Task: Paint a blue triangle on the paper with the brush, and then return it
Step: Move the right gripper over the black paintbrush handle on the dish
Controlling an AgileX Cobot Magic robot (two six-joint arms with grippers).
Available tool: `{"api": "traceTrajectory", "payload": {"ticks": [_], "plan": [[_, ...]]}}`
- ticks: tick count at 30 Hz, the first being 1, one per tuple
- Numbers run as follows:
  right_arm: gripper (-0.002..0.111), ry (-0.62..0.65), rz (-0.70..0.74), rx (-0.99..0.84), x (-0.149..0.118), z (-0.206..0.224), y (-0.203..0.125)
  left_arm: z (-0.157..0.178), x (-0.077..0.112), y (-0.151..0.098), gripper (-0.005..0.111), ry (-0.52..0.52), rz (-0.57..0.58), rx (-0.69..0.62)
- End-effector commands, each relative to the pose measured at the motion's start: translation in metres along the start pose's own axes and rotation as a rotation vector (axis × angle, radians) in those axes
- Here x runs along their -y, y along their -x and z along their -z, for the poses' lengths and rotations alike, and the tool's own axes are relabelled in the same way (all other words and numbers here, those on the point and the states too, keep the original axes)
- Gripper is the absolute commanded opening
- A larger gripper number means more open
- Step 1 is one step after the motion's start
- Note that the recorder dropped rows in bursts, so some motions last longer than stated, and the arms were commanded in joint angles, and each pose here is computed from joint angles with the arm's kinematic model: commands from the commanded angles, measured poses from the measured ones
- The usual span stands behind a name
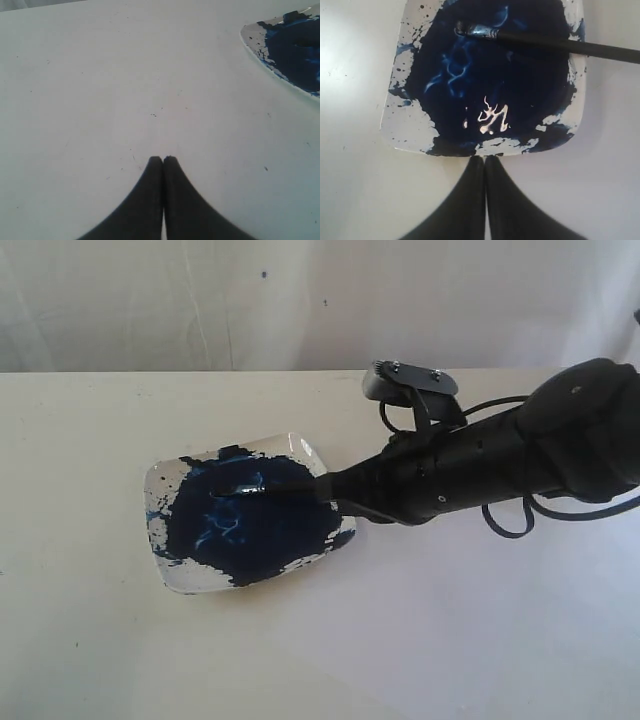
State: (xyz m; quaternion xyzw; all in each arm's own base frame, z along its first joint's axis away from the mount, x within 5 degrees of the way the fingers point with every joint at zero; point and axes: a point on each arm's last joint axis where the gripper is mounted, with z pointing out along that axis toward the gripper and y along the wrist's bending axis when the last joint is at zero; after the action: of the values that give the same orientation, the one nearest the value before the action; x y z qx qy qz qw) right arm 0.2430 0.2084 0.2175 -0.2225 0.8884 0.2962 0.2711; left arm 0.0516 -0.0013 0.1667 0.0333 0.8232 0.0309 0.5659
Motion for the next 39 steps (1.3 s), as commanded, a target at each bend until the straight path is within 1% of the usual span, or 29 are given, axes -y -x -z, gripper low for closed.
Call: {"api": "traceTrajectory", "payload": {"ticks": [1, 4, 6, 12, 17, 19, 23, 25, 29, 31, 33, 34, 39], "plan": [[0.000, 0.023, -0.109, -0.014, -0.003, 0.001, 0.000, 0.000, 0.000, -0.001, 0.000, -0.002, 0.010, -0.007], [0.000, 0.010, -0.304, 0.000, -0.002, 0.001, 0.002, 0.000, 0.000, -0.001, 0.000, -0.002, 0.010, -0.007], [0.000, -0.006, -0.373, 0.023, 0.000, 0.001, 0.003, 0.000, 0.000, -0.001, 0.000, -0.002, 0.010, -0.007], [0.000, -0.031, -0.453, 0.065, 0.003, 0.001, 0.006, 0.000, 0.000, -0.001, 0.000, -0.002, 0.010, -0.007], [0.000, -0.052, -0.455, 0.099, 0.006, 0.001, 0.009, 0.000, 0.000, -0.001, 0.000, -0.002, 0.010, -0.007], [0.001, -0.068, -0.489, 0.131, 0.008, 0.002, 0.011, 0.000, 0.000, -0.001, 0.000, -0.002, 0.010, -0.007], [0.010, -0.095, -0.574, 0.191, 0.012, 0.002, 0.015, 0.000, 0.000, -0.001, 0.000, -0.002, 0.010, -0.007], [0.017, -0.105, -0.617, 0.210, 0.014, 0.001, 0.016, 0.000, 0.000, -0.001, 0.000, -0.002, 0.010, -0.007], [0.031, -0.127, -0.631, 0.216, 0.019, -0.004, 0.015, 0.000, 0.000, -0.001, 0.000, -0.002, 0.010, -0.007], [0.034, -0.138, -0.633, 0.212, 0.021, -0.008, 0.014, 0.000, 0.000, -0.001, 0.000, -0.002, 0.010, -0.007], [0.034, -0.142, -0.647, 0.202, 0.023, -0.011, 0.012, 0.000, 0.000, -0.001, 0.000, -0.002, 0.010, -0.007], [0.034, -0.142, -0.675, 0.201, 0.023, -0.012, 0.011, 0.000, 0.000, -0.001, 0.000, -0.002, 0.010, -0.007], [0.034, -0.129, -0.997, 0.158, 0.028, -0.029, 0.002, 0.000, 0.000, -0.001, 0.000, -0.002, 0.010, -0.007]]}}
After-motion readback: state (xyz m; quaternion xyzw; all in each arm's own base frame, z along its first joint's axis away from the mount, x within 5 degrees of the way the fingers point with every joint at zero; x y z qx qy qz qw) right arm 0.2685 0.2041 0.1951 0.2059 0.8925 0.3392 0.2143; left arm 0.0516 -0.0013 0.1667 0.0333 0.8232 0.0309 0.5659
